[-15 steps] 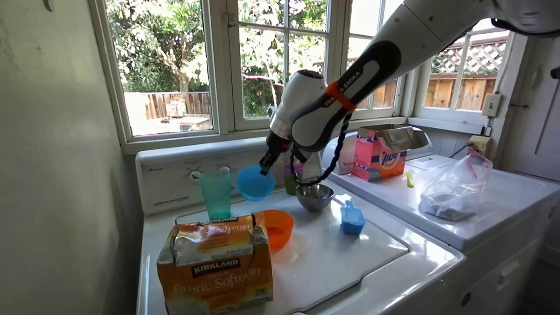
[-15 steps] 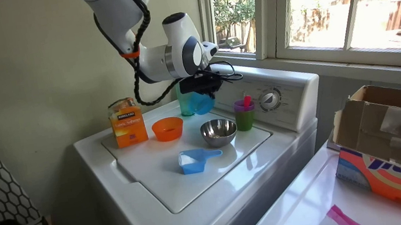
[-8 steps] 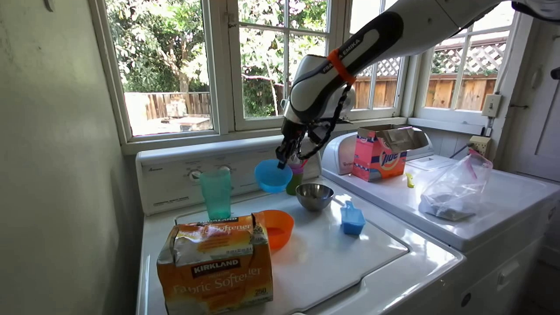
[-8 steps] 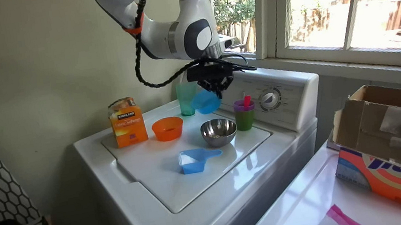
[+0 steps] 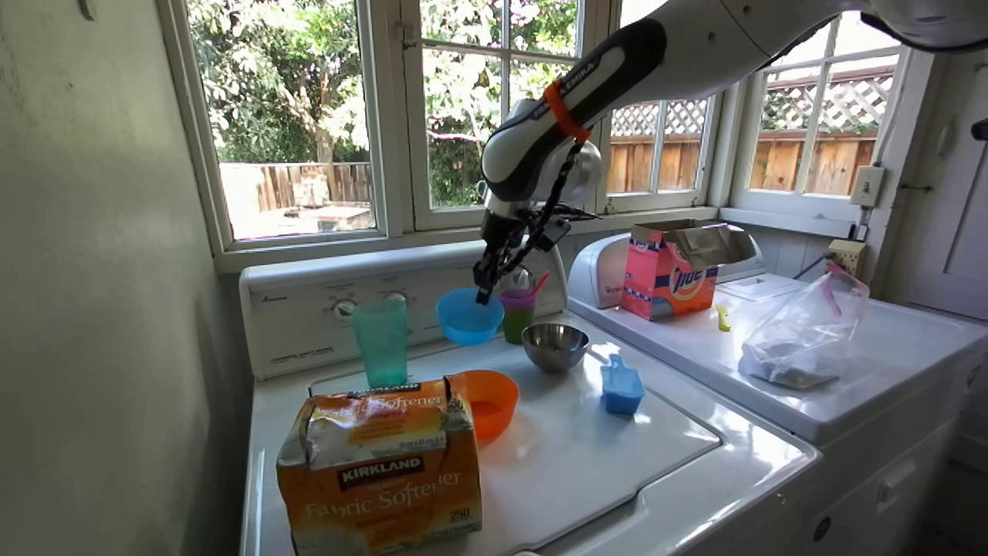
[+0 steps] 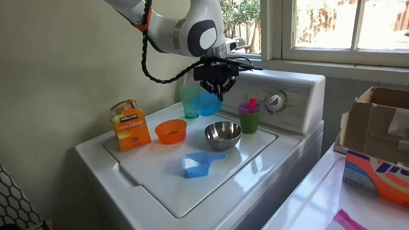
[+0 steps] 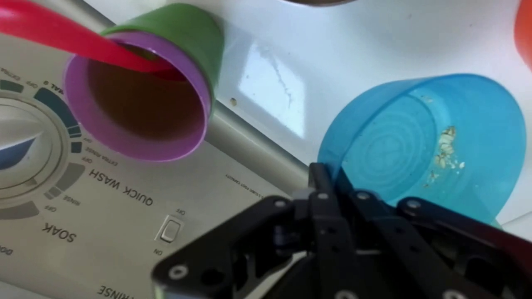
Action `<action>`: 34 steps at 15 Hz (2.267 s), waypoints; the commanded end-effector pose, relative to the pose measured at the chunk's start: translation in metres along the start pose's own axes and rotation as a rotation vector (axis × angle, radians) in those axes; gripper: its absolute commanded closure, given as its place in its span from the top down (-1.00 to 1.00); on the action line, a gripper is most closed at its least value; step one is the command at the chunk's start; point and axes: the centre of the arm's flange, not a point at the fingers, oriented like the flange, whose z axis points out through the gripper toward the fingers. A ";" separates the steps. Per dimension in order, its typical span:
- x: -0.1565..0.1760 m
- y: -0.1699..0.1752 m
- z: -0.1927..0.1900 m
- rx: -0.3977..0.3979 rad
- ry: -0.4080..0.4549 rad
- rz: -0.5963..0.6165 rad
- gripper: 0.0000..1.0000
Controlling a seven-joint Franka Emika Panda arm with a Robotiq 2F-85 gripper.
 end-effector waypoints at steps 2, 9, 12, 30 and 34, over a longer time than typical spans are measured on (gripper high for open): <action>0.013 0.006 0.029 0.101 -0.092 -0.024 -0.98; 0.010 0.019 0.053 0.122 -0.092 -0.006 -0.98; 0.013 0.026 0.059 0.157 -0.101 -0.005 -0.98; 0.033 0.032 0.088 0.230 -0.244 -0.016 -0.34; 0.037 0.029 0.078 0.189 -0.258 -0.028 0.06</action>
